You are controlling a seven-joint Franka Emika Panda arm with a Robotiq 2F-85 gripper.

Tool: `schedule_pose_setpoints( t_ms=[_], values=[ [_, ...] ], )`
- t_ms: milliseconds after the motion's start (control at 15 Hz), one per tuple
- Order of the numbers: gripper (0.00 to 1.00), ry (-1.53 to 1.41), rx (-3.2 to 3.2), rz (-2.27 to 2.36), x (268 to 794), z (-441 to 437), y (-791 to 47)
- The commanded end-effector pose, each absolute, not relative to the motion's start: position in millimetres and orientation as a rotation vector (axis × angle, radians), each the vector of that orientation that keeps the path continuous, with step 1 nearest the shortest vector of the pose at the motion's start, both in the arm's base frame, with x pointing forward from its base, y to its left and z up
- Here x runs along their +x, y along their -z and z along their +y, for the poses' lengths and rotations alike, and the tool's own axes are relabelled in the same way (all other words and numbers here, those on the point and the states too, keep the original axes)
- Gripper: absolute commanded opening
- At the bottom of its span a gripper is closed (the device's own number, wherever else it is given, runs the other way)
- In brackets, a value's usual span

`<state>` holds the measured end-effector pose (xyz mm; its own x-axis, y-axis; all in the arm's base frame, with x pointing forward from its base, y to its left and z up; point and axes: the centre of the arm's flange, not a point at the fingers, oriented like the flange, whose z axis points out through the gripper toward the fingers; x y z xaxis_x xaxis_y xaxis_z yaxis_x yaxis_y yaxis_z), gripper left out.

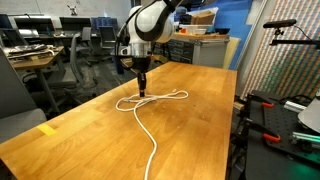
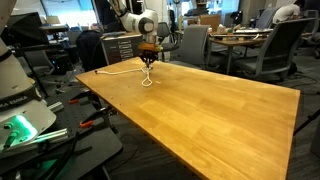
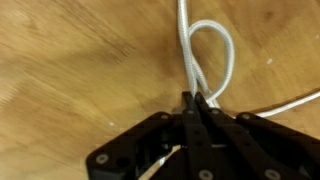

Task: Use the string from the table and make a knot

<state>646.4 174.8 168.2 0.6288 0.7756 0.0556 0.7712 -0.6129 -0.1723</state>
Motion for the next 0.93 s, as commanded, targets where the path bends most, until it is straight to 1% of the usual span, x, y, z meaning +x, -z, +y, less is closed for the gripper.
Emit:
schedule_pose_setpoints(
  t_ms=[0, 333, 400, 467, 533, 600, 867],
  values=[
    [0.02, 0.001, -2.523, -1.485, 593, 183, -201],
    [0.02, -0.027, -2.398, -1.655, 562, 196, -203],
    [0.05, -0.042, -2.398, -1.665, 562, 197, -197],
    [0.29, -0.039, -2.395, -1.671, 562, 197, -193],
    [0.30, 0.002, -2.410, -1.670, 564, 198, -189],
    [0.33, 0.051, -2.418, -1.665, 566, 198, -189],
    [0.65, 0.379, -2.478, -1.583, 581, 221, -220]
  ],
)
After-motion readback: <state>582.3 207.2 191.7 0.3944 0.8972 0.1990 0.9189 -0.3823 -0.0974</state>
